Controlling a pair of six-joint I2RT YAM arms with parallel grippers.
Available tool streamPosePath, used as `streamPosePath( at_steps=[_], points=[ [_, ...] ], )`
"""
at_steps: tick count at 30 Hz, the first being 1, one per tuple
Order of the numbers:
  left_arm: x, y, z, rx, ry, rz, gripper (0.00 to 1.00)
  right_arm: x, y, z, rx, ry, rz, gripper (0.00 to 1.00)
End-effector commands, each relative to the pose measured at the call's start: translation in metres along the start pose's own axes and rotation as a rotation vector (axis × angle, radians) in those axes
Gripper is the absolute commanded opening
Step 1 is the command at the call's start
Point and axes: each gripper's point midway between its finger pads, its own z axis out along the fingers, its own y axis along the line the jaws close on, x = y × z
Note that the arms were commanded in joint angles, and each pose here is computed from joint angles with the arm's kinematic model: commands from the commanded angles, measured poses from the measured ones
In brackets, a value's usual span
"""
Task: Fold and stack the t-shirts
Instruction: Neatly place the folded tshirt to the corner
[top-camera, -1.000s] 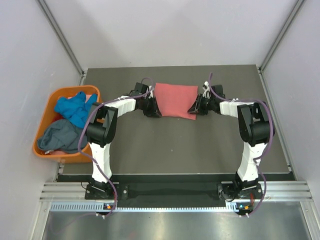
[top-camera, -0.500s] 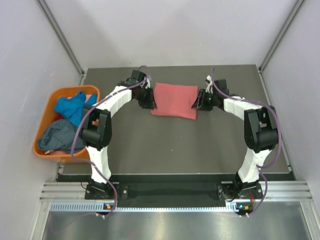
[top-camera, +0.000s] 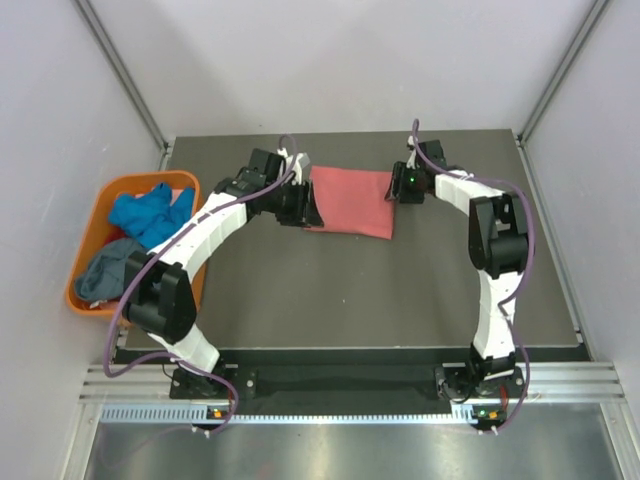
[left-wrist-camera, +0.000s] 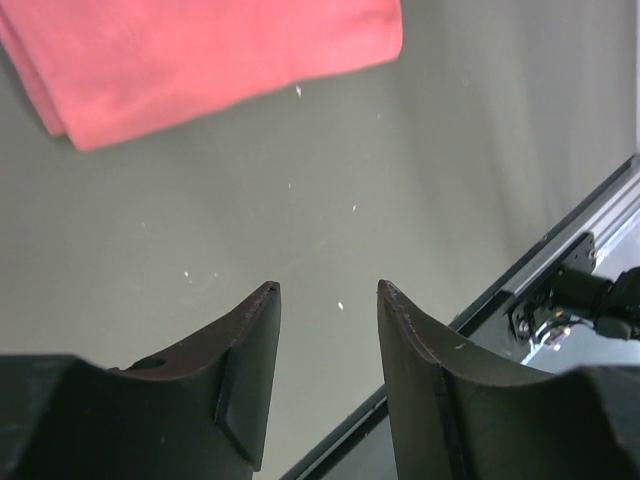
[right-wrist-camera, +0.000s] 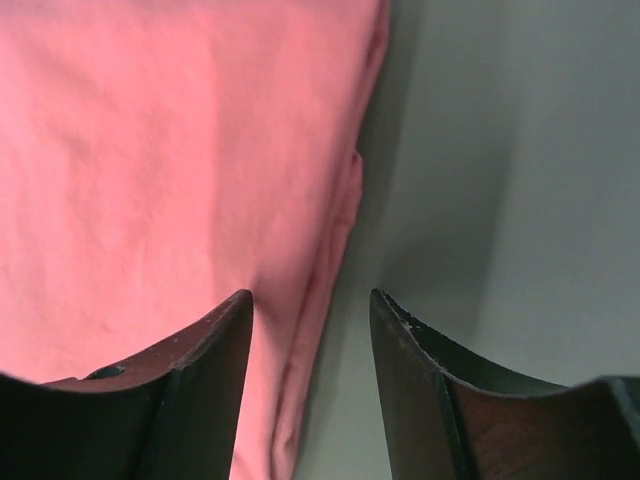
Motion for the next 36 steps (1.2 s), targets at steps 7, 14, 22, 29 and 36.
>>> streamPosePath(
  at_steps=[7, 14, 22, 29, 36],
  points=[
    [-0.006, -0.009, -0.002, 0.034, -0.036, 0.064, 0.48, -0.016, -0.004, 0.017, -0.011, -0.019, -0.058, 0.31],
    [-0.004, -0.006, 0.000, 0.024, -0.028, 0.056, 0.48, -0.037, -0.010, 0.022, -0.033, -0.056, -0.061, 0.00],
    [-0.001, -0.004, 0.004, 0.025, -0.013, 0.046, 0.47, -0.069, -0.059, 0.007, 0.010, -0.080, -0.044, 0.00],
    [0.001, 0.000, 0.010, 0.020, 0.001, 0.031, 0.47, -0.099, -0.141, -0.022, 0.186, -0.115, -0.024, 0.00],
    [0.001, -0.002, 0.009, 0.026, -0.001, 0.034, 0.47, -0.131, -0.217, -0.052, 0.309, -0.177, 0.025, 0.01]
  ],
)
